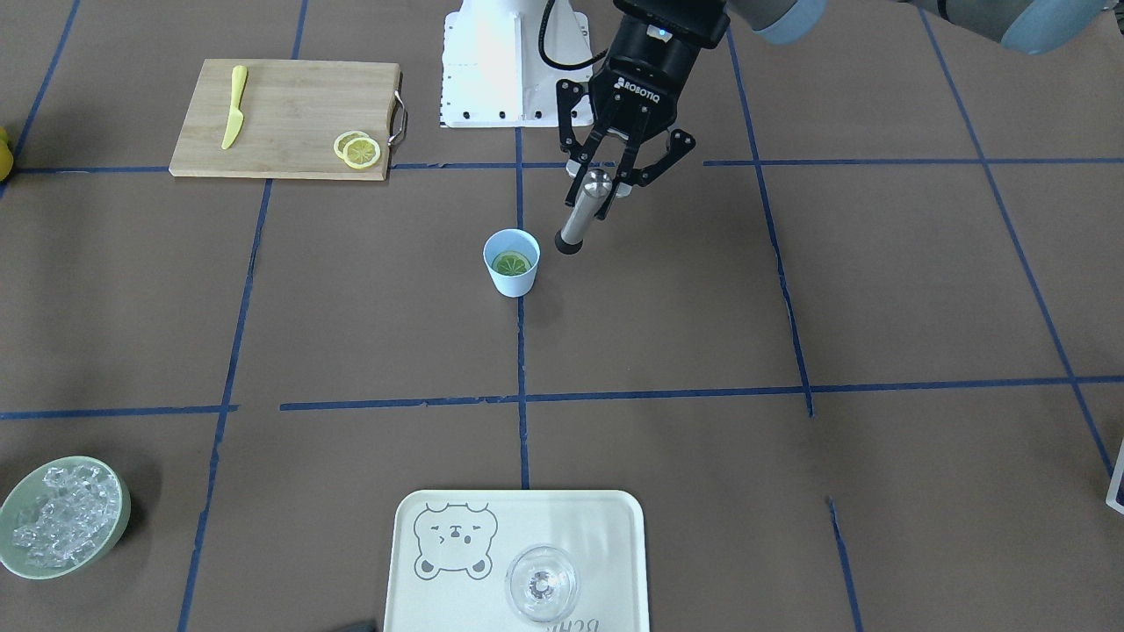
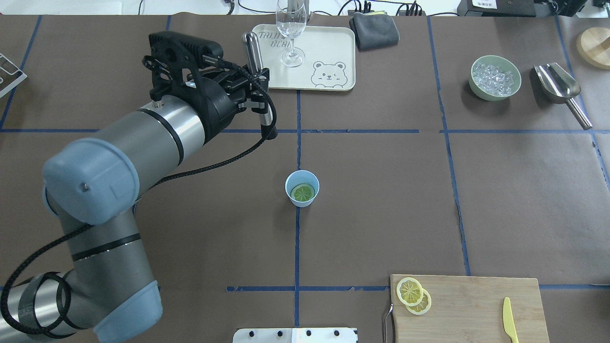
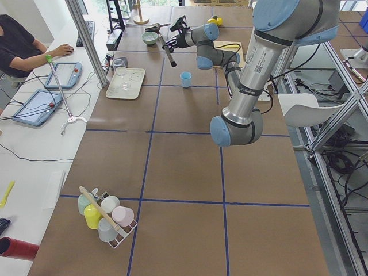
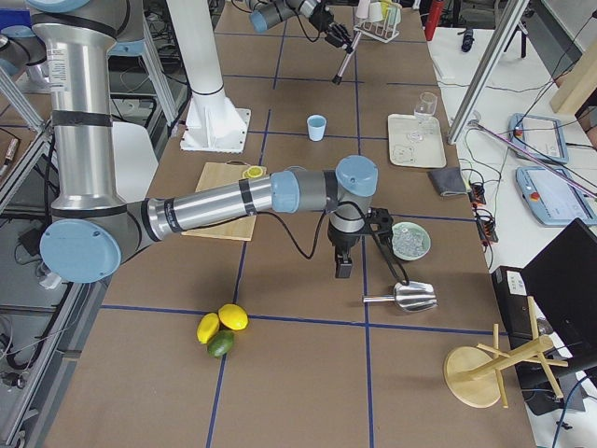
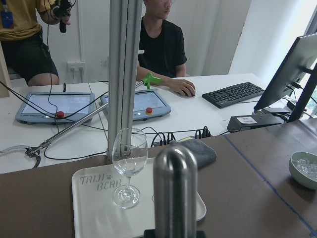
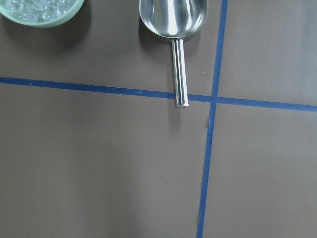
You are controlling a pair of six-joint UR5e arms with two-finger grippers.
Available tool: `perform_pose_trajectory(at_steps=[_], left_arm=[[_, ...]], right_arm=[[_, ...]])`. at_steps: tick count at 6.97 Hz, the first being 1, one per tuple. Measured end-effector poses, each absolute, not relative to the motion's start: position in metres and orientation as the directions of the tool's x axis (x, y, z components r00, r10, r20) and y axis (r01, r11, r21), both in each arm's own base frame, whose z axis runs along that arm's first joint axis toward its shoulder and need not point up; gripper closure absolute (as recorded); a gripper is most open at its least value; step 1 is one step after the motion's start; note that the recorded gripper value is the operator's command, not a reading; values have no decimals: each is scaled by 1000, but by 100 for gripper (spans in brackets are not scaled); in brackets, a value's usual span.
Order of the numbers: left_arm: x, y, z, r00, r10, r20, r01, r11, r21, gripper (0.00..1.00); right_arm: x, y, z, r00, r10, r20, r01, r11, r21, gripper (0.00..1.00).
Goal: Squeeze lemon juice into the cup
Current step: 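Lower the muddler end into the blue cup with the left gripper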
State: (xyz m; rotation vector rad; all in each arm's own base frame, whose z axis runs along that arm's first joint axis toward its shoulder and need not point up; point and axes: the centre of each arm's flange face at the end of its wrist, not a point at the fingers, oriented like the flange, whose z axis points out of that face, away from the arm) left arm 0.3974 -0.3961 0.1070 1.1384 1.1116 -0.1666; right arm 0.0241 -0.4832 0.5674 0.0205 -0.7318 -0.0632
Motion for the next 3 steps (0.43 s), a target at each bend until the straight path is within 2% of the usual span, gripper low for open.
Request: perform_pose_trajectory(at_steps=[3], left_arm=[[422,-374,114,474,387,-791,688,398,607,100]], right_arm=[[60,-463,612,697,-15,717,-18,999,39,0]])
